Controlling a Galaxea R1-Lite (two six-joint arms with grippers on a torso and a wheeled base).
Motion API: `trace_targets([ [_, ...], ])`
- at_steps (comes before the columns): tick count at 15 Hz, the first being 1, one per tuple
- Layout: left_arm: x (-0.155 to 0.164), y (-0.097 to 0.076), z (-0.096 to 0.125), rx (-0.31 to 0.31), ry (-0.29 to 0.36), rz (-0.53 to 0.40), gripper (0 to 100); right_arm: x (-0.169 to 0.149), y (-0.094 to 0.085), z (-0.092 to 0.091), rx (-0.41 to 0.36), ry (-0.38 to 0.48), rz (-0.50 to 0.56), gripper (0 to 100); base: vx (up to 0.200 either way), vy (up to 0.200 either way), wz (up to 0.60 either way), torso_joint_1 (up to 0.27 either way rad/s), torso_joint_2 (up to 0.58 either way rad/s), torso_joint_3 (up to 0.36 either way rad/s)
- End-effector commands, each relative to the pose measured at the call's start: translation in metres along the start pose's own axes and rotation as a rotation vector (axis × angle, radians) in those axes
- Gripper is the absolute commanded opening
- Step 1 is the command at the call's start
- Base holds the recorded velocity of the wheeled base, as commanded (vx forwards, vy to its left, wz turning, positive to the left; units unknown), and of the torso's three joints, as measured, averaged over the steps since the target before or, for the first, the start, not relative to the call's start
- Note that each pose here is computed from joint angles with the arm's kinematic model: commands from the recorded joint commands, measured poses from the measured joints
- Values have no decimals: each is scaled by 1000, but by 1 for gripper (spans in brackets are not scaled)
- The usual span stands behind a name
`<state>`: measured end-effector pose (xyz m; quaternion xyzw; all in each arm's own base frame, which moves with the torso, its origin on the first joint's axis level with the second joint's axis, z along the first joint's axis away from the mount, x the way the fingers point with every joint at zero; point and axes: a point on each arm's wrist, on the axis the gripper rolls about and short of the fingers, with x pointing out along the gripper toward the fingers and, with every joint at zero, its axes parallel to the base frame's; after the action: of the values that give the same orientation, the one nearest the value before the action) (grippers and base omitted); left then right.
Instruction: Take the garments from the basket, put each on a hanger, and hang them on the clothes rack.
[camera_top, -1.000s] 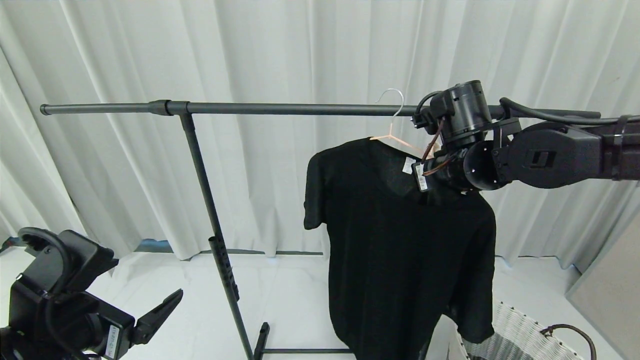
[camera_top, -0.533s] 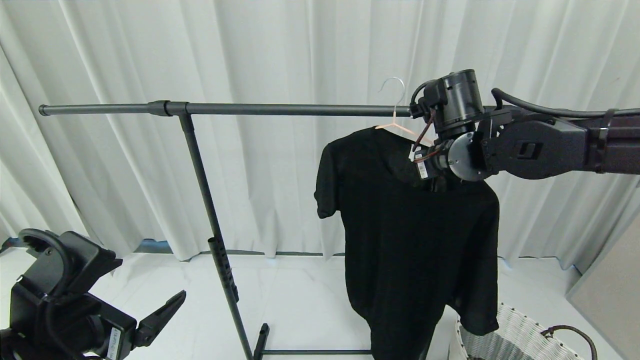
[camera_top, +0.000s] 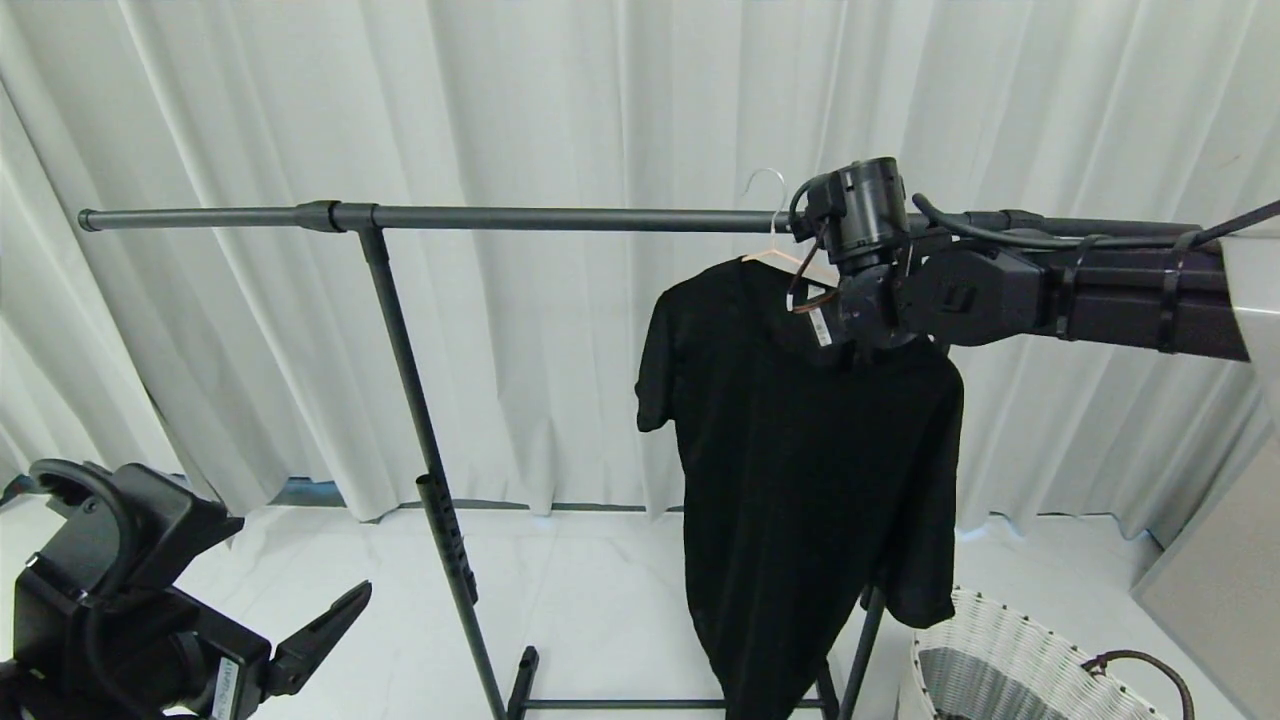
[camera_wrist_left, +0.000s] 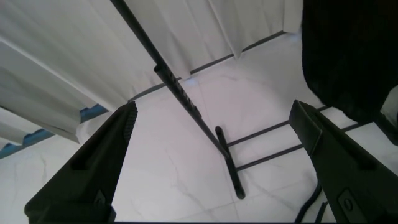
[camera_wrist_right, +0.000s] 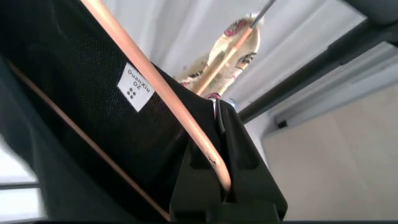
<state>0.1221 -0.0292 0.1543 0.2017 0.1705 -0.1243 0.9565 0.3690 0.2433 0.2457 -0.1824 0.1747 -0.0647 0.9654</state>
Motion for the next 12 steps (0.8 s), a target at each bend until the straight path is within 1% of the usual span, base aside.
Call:
trace_targets([
  [1, -1, 0, 0, 1, -5, 0, 100, 21, 9, -11, -26, 32, -25, 0, 0, 0, 0, 0, 0, 0],
  [4, -1, 0, 0, -2, -5, 0, 100, 33, 8, -18, -63, 59, -45, 0, 0, 0, 0, 0, 0, 0],
  [12, 0, -1, -1, -1, 0, -4, 100, 36, 9, -19, -54, 57, -46, 0, 0, 0, 0, 0, 0, 0],
])
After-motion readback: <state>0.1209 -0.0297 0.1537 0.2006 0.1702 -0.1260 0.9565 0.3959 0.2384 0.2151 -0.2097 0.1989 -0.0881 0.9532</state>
